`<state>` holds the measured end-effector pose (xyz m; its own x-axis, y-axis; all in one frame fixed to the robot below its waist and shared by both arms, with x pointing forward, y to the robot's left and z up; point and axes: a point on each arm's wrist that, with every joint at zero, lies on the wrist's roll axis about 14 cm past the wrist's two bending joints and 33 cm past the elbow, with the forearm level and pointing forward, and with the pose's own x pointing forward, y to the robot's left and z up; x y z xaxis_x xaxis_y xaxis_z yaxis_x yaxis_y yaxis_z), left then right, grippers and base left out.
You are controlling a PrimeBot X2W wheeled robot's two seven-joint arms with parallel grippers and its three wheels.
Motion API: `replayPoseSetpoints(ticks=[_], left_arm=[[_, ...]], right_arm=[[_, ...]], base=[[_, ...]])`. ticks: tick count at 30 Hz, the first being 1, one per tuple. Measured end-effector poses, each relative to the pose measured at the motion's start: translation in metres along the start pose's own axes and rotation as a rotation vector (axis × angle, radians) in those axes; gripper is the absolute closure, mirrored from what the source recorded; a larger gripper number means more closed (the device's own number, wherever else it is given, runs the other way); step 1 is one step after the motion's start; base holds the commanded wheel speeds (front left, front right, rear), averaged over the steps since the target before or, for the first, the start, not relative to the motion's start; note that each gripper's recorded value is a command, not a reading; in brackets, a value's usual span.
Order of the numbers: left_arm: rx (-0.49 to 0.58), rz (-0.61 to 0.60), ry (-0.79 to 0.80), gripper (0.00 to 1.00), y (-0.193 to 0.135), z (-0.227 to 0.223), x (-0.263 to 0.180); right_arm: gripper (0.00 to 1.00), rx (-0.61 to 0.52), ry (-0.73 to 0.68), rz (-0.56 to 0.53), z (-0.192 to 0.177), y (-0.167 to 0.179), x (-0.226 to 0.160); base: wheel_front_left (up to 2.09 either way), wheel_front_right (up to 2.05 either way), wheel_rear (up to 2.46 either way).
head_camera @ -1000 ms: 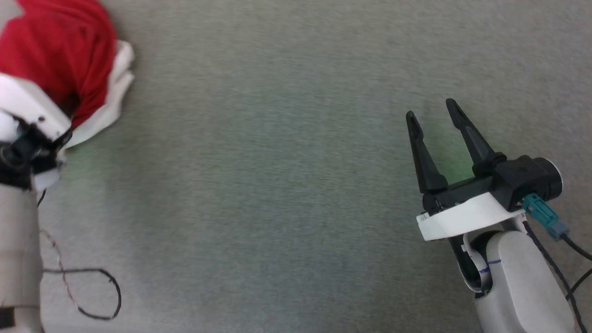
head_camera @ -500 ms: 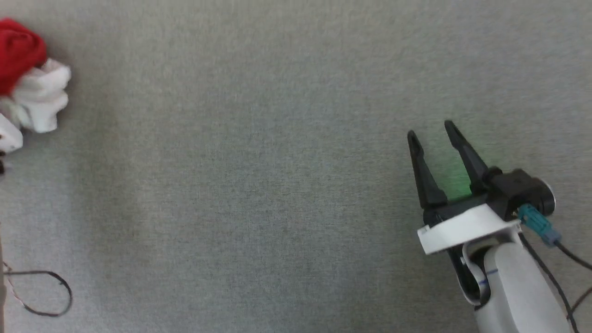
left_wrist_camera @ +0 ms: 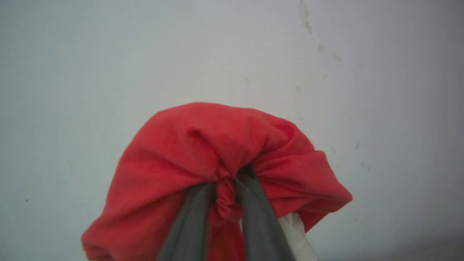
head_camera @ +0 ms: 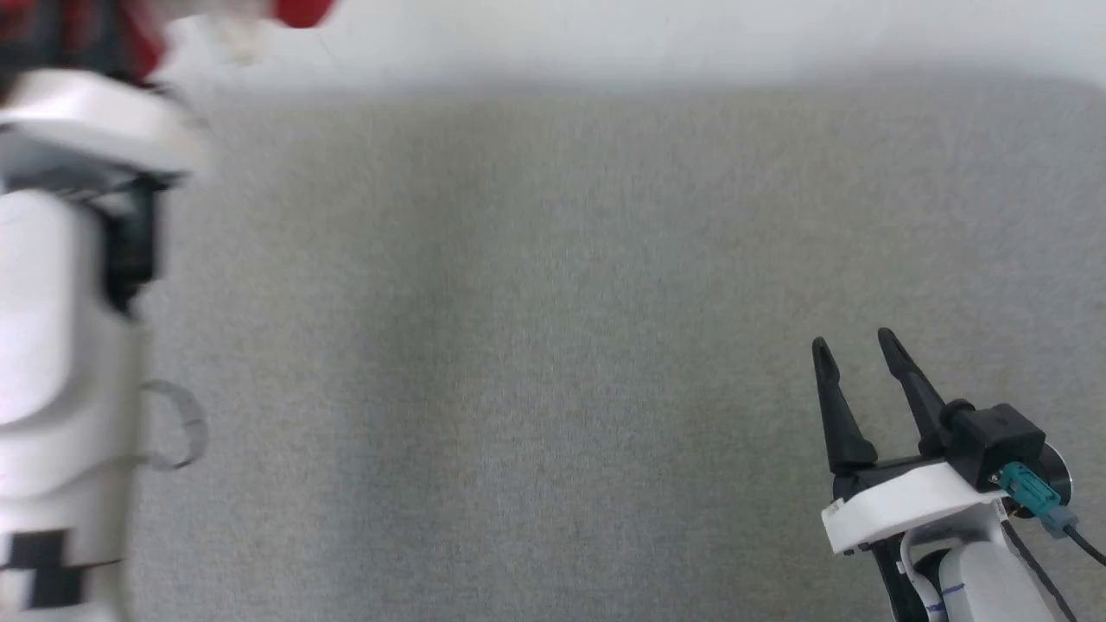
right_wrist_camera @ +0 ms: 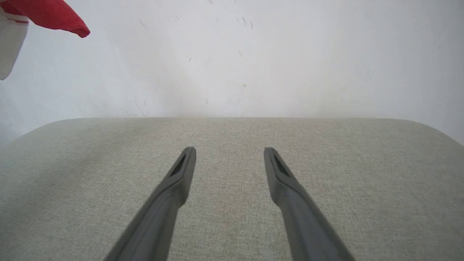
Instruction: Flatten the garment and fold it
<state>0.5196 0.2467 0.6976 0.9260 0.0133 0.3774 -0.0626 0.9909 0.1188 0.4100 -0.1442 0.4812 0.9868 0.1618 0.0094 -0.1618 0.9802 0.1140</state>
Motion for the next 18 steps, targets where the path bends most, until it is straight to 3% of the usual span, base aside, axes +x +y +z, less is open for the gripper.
replayPoseSetpoints(ticks=[4, 8, 14, 18], left_arm=[[-0.107, -0.124, -0.109, 1.0, -0.058, 0.049, 0.0], [-0.208, -0.267, -0.126, 1.0, -0.124, 0.065, -0.007], [-0.317, -0.485, 0.042, 1.0, -0.224, 0.029, -0.036], [-0.353, -0.595, 0.294, 1.0, -0.271, -0.032, -0.077]], right_arm=[[0.0, -0.012, -0.057, 0.0, 0.025, 0.002, -0.01], [0.0, -0.019, -0.089, -0.015, 0.038, -0.002, -0.022], [0.0, -0.027, -0.096, -0.067, 0.045, -0.016, -0.041], [0.0, -0.03, -0.087, -0.108, 0.044, -0.027, -0.055]], base=[[0.0, 0.0, 0.0], [0.0, 0.0, 0.0], [0.0, 0.0, 0.0], [0.0, 0.0, 0.0]])
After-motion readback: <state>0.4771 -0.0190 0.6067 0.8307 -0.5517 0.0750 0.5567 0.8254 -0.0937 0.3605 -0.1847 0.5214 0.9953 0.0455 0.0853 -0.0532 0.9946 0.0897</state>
